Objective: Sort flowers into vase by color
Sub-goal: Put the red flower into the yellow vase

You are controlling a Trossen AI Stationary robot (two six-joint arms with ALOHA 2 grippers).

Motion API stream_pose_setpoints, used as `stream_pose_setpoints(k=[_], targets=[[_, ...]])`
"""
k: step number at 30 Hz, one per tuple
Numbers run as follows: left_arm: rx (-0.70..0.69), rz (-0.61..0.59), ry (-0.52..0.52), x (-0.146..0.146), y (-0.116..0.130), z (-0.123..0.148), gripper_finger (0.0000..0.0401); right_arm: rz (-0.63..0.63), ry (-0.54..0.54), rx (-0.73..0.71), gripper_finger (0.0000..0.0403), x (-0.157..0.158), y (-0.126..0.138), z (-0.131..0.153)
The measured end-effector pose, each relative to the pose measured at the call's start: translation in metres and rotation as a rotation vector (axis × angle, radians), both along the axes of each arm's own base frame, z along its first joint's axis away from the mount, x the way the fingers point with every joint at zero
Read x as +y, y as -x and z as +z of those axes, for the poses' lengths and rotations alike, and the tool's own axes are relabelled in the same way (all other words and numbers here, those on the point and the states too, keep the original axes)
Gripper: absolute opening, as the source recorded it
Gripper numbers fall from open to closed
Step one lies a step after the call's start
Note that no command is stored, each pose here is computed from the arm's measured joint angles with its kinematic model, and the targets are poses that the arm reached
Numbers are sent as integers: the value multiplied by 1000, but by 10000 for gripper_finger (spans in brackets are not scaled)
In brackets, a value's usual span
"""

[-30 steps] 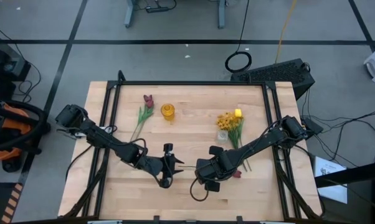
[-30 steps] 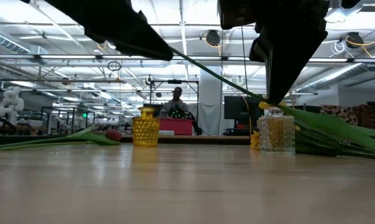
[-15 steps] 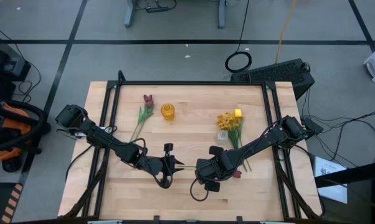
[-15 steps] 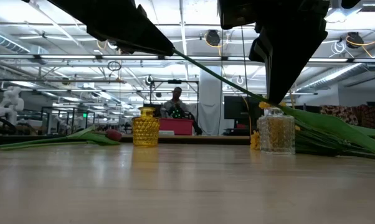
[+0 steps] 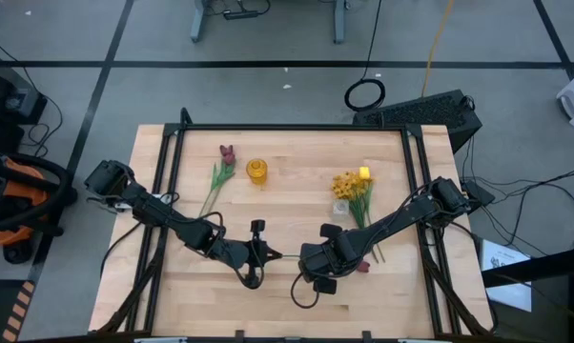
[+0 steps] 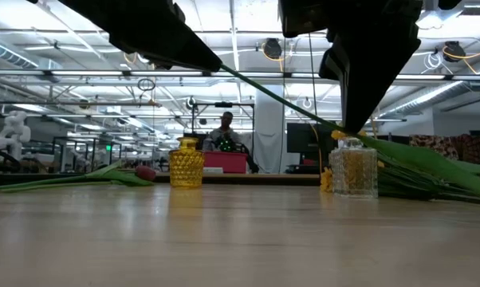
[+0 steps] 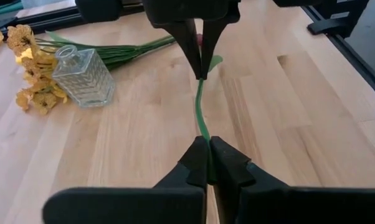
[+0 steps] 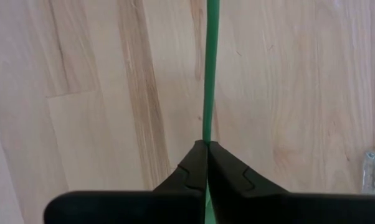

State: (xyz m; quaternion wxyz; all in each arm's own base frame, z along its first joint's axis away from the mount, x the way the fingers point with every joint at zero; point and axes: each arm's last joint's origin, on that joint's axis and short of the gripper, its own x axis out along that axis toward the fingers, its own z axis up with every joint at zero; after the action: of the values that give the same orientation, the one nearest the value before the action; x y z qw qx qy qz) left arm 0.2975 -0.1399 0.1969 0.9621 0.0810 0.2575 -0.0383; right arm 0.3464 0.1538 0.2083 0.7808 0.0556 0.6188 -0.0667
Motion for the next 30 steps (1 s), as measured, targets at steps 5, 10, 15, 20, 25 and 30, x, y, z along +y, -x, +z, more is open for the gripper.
stream_pose_setpoints(k=[5, 10, 15, 20, 25, 30], targets=[[38, 4, -9, 2, 3, -1, 8, -1, -4, -23, 38, 1, -2, 1], [56, 31, -6, 5, 11, 7, 8, -4, 35, -53, 87, 2, 2, 8], [87, 117, -29, 12, 32, 24, 8, 2, 162, -143, 113, 14, 20, 28], [13, 268, -33, 21, 63, 56, 7, -17, 239, -312, 118, 39, 38, 46], [-142, 298, 34, 25, 93, 93, 7, -2, 253, -539, 118, 67, 39, 46], [-264, 310, 74, 29, 120, 118, 6, 49, 185, -778, 118, 87, 19, 30]])
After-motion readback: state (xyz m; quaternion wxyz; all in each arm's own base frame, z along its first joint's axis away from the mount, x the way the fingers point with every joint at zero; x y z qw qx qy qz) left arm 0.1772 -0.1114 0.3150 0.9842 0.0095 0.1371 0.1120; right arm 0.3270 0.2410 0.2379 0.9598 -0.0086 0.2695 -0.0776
